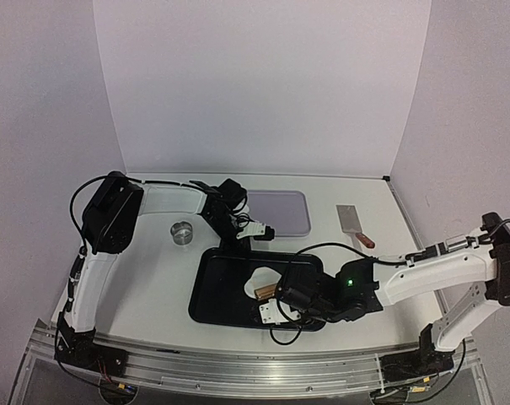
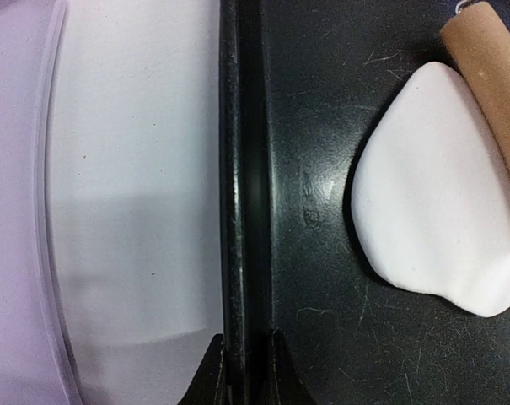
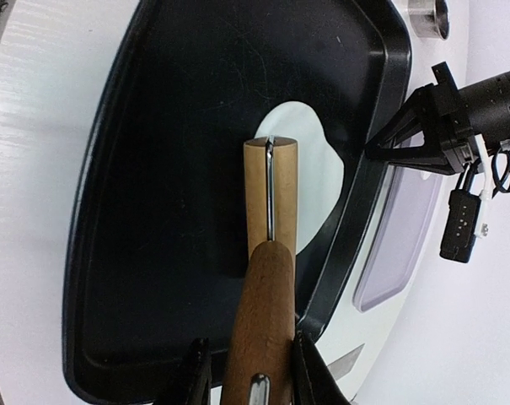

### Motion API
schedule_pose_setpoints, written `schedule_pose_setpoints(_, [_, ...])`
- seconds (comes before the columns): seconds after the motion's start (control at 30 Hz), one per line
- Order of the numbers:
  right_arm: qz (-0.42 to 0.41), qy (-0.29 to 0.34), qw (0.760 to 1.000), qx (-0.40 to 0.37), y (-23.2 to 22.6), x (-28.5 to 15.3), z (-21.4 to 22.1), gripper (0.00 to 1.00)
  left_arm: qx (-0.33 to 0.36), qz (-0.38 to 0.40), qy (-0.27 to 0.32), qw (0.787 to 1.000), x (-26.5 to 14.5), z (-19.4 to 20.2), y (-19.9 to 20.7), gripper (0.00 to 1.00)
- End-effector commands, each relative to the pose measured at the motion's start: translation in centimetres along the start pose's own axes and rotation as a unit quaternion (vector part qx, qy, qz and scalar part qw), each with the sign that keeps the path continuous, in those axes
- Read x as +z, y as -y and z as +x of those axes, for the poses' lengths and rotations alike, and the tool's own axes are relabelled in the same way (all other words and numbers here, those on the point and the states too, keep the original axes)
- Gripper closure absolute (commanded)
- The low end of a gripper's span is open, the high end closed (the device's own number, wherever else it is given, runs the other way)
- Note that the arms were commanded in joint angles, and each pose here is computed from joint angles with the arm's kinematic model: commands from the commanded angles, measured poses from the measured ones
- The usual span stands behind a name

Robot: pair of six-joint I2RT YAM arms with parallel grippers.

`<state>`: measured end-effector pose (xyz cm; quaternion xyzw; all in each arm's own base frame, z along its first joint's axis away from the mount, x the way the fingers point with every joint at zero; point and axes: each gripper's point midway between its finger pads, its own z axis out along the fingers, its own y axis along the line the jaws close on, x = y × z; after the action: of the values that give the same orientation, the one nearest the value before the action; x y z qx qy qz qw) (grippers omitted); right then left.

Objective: Roll out the dumpling wrappers from the dough

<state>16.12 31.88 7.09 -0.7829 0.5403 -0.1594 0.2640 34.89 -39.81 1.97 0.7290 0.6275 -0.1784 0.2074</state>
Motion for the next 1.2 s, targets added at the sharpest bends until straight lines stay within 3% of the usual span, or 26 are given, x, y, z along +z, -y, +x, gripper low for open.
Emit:
schedule_pose_setpoints(0.0, [-0.346,-0.160,0.920,-0.090,-16.9,-3.1,10.3,1.00,0.031,-0.082,-0.033,0.996,-1.9,1.9,-4.4,1.00])
schedule_pose_setpoints(0.17, [-0.343,-0.167,0.921,-0.080,-17.2,-3.7,10.4,1.00,0.030,-0.079,-0.031,0.996,-1.9,1.9,-4.3,1.00])
schedule_pose_setpoints(0.3, [-0.293,-0.156,0.942,-0.054,-14.6,-3.8,9.2,1.00,0.031,-0.073,-0.024,0.997,-2.0,1.7,-3.9,1.00])
schedule_pose_setpoints(0.47, [-0.157,-0.098,0.980,0.074,-4.5,-4.8,4.9,1.00,0.033,-0.061,-0.022,0.997,-1.4,1.3,-2.9,1.00])
schedule_pose_setpoints(0.57, [-0.067,-0.081,0.984,0.146,2.7,-5.9,3.4,1.00,0.031,-0.058,-0.017,0.998,-1.1,0.9,-2.6,1.00])
schedule_pose_setpoints(0.73, [0.014,-0.063,0.982,0.178,9.5,-6.7,0.5,1.00,0.030,-0.053,-0.017,0.998,-0.9,0.8,-2.1,1.00])
schedule_pose_setpoints(0.83, [0.032,-0.056,0.983,0.175,11.1,-5.7,-1.3,1.00,0.017,-0.052,-0.016,0.998,-0.7,0.7,-2.0,1.00])
schedule_pose_setpoints(1.0, [0.023,-0.062,0.989,0.133,10.3,-2.8,-2.6,1.00,-0.017,-0.053,-0.010,0.998,-0.5,0.6,-2.1,1.00])
schedule_pose_setpoints(1.17, [0.015,-0.047,0.986,0.162,9.8,-0.5,-4.2,1.00,-0.040,-0.038,-0.005,0.998,-0.1,0.8,-1.4,1.00])
